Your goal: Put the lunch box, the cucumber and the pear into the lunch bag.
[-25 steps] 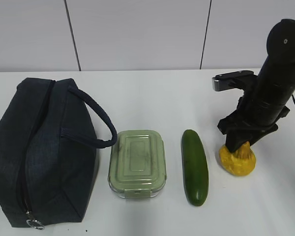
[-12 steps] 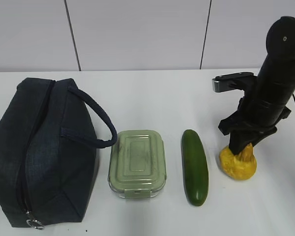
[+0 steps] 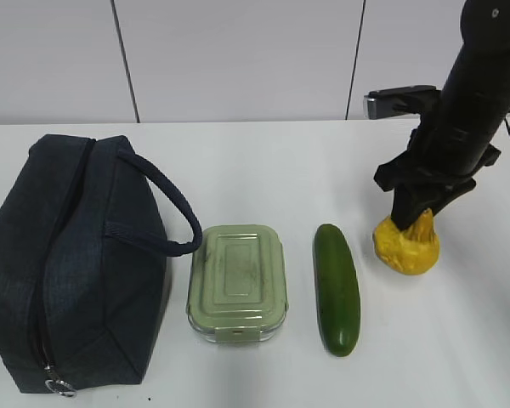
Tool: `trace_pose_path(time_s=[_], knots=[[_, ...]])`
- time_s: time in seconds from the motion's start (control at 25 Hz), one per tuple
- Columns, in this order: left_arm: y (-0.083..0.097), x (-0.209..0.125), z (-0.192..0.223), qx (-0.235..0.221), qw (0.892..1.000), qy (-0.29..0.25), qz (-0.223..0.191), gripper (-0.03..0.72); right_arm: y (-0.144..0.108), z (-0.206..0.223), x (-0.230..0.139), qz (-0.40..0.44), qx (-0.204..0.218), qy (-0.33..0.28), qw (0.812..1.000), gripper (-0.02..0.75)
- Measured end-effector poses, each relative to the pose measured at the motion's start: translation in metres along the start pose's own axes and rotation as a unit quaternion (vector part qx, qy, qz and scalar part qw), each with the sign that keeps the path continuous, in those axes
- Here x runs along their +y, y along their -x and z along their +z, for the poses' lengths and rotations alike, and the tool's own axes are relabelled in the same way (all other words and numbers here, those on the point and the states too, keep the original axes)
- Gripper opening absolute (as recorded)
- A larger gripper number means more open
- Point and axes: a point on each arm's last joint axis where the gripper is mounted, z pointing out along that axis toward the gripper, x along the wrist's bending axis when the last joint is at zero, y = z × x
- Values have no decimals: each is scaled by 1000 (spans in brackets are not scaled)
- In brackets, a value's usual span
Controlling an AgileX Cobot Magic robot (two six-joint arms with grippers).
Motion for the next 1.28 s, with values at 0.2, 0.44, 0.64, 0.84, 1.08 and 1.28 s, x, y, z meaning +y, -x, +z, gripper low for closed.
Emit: trace_pose_path(time_s=[0.2,0.44,0.64,0.84,1.08,1.28], knots=[[1,1,0,-6,1000,0,-3,238,-1,-24,12,-7,-2,18,1000,254],[15,42,12,-94,992,65,-48,241,-7,-52,26,-7,15,65,998,253],[20,67,64,-124,990,-11,-69,244,-21,-70,37,-16,83,114,990,252],[26,69,130,-150,974,-141,-95,281,-43,-81,44,-48,156,150,975,251],[29,60,175,-156,957,-216,-117,361,-87,-81,47,-111,204,158,960,251],[29,56,186,-155,953,-232,-115,322,-129,-81,50,-157,228,189,942,251]])
